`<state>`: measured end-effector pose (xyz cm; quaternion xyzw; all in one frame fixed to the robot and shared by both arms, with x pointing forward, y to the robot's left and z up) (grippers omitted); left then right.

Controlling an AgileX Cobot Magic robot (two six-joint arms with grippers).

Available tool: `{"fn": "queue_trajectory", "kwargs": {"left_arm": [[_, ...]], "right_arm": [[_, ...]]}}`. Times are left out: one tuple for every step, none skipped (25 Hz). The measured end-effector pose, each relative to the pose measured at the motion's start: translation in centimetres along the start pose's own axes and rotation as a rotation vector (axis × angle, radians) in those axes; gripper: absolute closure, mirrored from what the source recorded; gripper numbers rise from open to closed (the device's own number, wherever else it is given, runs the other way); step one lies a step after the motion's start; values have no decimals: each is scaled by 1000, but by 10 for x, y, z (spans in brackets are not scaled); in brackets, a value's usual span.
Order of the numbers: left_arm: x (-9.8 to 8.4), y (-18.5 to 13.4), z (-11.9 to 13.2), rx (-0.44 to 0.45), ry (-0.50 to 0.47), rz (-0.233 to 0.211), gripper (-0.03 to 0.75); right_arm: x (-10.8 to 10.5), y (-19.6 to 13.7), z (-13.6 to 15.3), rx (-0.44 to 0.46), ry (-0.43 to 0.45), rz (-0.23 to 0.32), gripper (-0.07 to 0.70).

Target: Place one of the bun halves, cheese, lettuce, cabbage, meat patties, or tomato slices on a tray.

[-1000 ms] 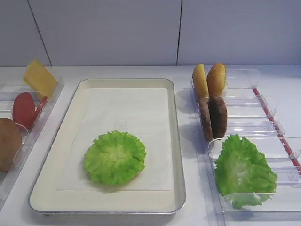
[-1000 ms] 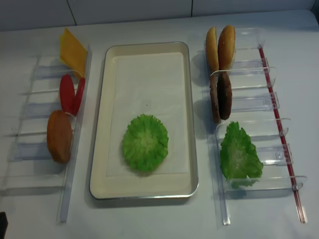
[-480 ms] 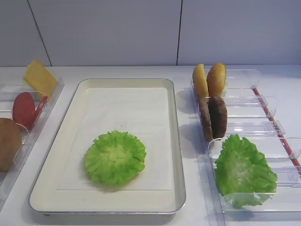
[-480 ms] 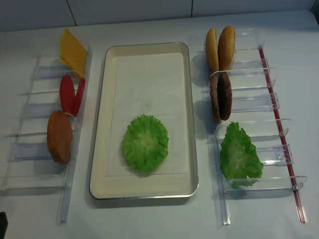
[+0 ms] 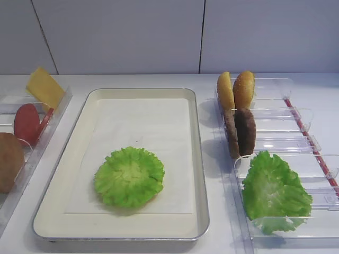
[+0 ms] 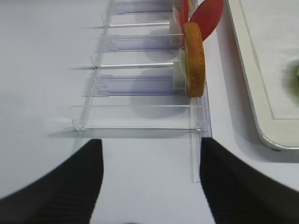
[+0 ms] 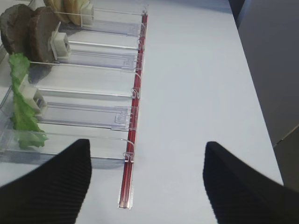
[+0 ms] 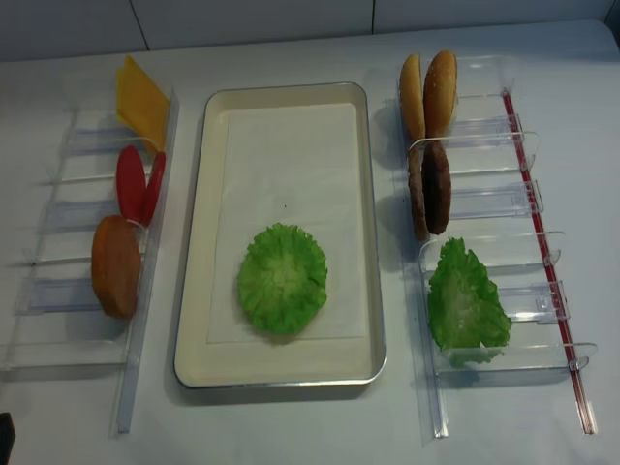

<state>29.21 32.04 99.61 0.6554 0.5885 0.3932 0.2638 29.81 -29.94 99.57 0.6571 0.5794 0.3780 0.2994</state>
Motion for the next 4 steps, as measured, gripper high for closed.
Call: {"fn": "queue_trajectory", "kwargs": {"left_arm": [[0, 0, 0, 0, 0, 0, 278], [0, 0, 0, 0, 0, 0, 278], [0, 0, 0, 0, 0, 0, 278], [0, 0, 0, 0, 0, 0, 278]], "right_arm": [[0, 0, 0, 0, 0, 0, 118], [0, 0, 0, 0, 0, 0, 118], [0, 0, 0, 0, 0, 0, 118], [0, 0, 0, 0, 0, 0, 118]]}}
Point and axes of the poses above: a point on each arm's last joint axis where the gripper is mounted, z pointing out along that axis toward the gripper, x along the wrist's bending axis when the last joint is at zero, y = z × x, the point moved 8 cm from there along z, pointing out along that axis toward the gripper, and after that the axes turned 12 degrees about z, right-handed, at the moved point
